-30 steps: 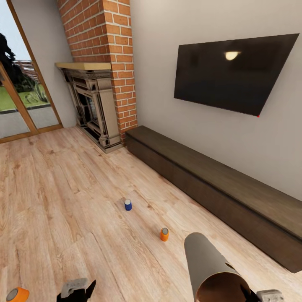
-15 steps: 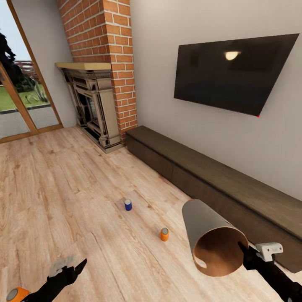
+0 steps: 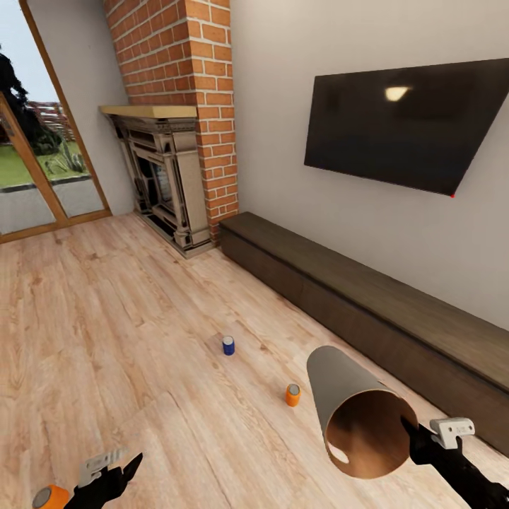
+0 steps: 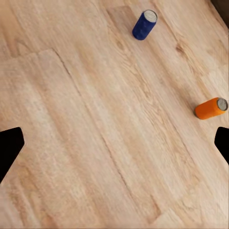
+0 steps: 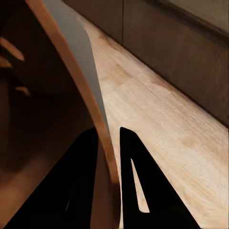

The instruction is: Put the three can of soda from the living room inside the tash can in the kitchen.

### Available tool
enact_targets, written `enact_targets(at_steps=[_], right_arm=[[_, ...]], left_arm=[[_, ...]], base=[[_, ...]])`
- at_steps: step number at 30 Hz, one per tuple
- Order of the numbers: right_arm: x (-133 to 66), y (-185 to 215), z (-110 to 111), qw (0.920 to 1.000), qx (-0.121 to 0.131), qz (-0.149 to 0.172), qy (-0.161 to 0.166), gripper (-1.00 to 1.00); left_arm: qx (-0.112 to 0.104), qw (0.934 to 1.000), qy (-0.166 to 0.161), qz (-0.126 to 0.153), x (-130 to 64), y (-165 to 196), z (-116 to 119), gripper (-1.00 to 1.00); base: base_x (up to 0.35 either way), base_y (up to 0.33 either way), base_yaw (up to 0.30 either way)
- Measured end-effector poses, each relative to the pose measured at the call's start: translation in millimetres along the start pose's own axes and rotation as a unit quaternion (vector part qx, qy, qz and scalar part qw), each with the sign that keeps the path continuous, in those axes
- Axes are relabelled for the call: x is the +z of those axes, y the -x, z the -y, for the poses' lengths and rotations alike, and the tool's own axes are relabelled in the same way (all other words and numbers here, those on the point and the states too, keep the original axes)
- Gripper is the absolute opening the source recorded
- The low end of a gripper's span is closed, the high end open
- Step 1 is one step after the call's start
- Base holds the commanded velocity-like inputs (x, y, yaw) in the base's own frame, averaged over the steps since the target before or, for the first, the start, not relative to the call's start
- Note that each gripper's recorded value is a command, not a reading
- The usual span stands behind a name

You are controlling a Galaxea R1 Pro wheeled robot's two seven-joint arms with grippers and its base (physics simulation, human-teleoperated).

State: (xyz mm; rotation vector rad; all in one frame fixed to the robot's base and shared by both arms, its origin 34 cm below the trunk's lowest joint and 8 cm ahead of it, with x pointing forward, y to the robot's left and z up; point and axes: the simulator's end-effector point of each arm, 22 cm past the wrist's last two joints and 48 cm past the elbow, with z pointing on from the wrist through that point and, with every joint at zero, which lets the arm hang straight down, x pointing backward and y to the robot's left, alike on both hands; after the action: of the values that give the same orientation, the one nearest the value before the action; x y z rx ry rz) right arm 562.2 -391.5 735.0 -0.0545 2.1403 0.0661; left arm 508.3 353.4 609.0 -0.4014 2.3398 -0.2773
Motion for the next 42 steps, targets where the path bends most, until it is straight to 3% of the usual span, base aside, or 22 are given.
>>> enact_targets(at_steps=[10,18,42], right_arm=[[1.6,-9,-3,1.0000,0.003,-0.009,0.004,-1.00],[2.3,-11,-5,0.9999,0.005,-0.011,0.005,-1.00],[2.1,-8,-13,0.9999,0.012,-0.004,0.002,-1.00]], left_arm=[[0.001,1.0000,-0.002,0.001,0.1,0,1,1.00],[0.000,1.0000,0.000,0.001,0.0,0,0,1.00],[0.004,0.9998,-0.004,0.017,-1.2,10,5,1.00]], base=[[0.000,0.279,0.000],[0.000,0.079,0.024],[0.000,0.002,0.211]])
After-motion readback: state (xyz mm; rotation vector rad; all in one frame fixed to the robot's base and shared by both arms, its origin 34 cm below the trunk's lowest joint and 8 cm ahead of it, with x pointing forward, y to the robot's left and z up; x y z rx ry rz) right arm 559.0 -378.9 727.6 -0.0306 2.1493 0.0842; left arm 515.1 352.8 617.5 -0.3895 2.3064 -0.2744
